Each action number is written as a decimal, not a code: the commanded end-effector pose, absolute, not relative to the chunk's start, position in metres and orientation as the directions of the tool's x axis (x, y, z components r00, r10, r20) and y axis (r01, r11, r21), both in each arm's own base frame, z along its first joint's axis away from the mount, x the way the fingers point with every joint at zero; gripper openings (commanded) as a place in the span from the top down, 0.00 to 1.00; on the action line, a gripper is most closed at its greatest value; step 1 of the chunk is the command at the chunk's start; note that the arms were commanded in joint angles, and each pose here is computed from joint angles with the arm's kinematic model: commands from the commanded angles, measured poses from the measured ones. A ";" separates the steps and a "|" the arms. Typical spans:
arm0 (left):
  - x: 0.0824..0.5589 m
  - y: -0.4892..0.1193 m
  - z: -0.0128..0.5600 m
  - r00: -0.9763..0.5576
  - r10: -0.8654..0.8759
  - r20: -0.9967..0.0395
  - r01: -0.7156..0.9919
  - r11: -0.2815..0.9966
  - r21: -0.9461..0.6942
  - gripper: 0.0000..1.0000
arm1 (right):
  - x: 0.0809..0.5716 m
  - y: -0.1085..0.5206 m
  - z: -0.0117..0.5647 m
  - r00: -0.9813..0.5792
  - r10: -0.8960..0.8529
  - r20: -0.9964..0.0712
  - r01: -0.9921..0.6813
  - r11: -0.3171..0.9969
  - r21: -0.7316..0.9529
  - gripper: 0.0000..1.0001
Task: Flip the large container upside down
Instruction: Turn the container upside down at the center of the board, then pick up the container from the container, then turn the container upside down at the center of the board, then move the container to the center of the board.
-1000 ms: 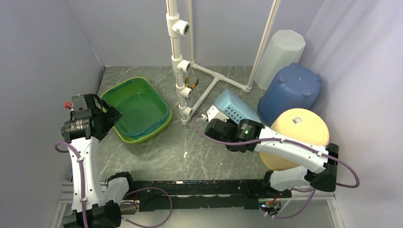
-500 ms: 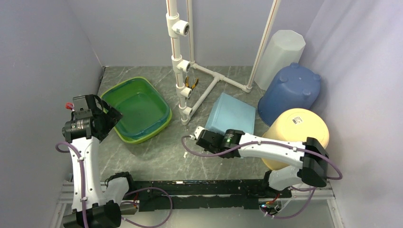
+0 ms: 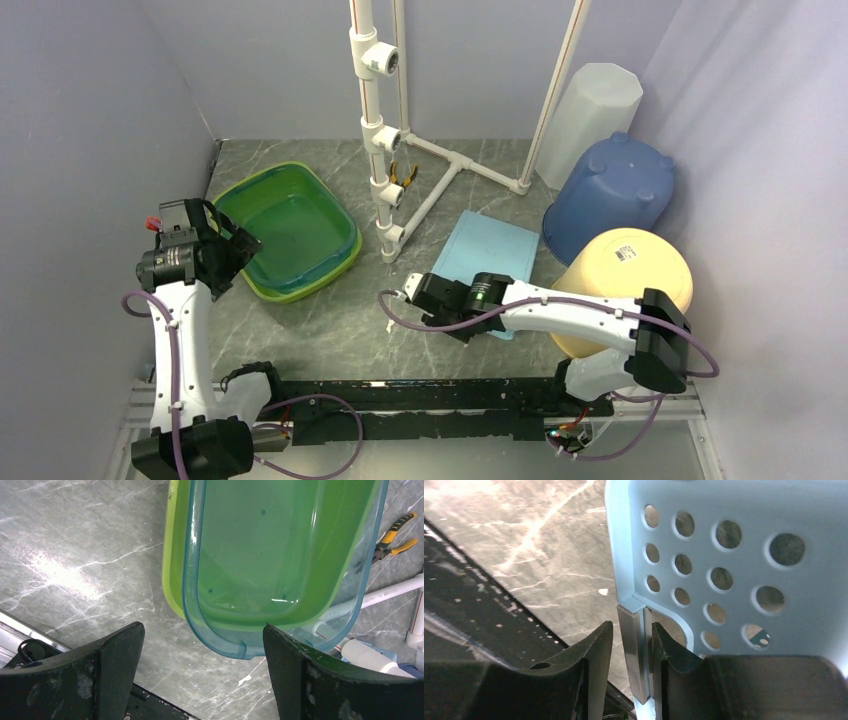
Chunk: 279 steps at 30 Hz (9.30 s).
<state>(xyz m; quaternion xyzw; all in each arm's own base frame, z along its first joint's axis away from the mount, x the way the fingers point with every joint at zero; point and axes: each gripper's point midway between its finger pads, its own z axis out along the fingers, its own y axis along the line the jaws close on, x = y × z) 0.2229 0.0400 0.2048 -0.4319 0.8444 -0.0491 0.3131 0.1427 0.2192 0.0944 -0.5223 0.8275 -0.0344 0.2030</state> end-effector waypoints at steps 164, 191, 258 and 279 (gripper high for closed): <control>0.251 0.029 0.279 -0.640 -0.484 -0.597 -0.358 0.875 -0.326 0.55 | 0.088 0.584 0.223 0.019 -0.227 -0.974 -0.993 -0.121 0.009 1.00; 0.285 0.034 0.237 -0.811 -0.445 -0.380 -0.346 0.889 -0.301 0.65 | 0.093 0.574 0.231 0.038 -0.149 -0.988 -0.996 -0.085 -0.026 1.00; 0.371 0.142 0.450 -0.254 0.109 -0.961 -0.359 0.912 0.198 0.97 | 0.109 0.493 0.069 -0.242 -0.693 -0.679 -0.970 0.198 0.144 0.38; 0.439 0.127 0.406 -0.231 0.566 -0.791 -0.294 0.735 0.611 0.97 | 0.055 0.462 0.130 -0.218 -0.585 -0.781 -0.972 0.056 0.229 0.39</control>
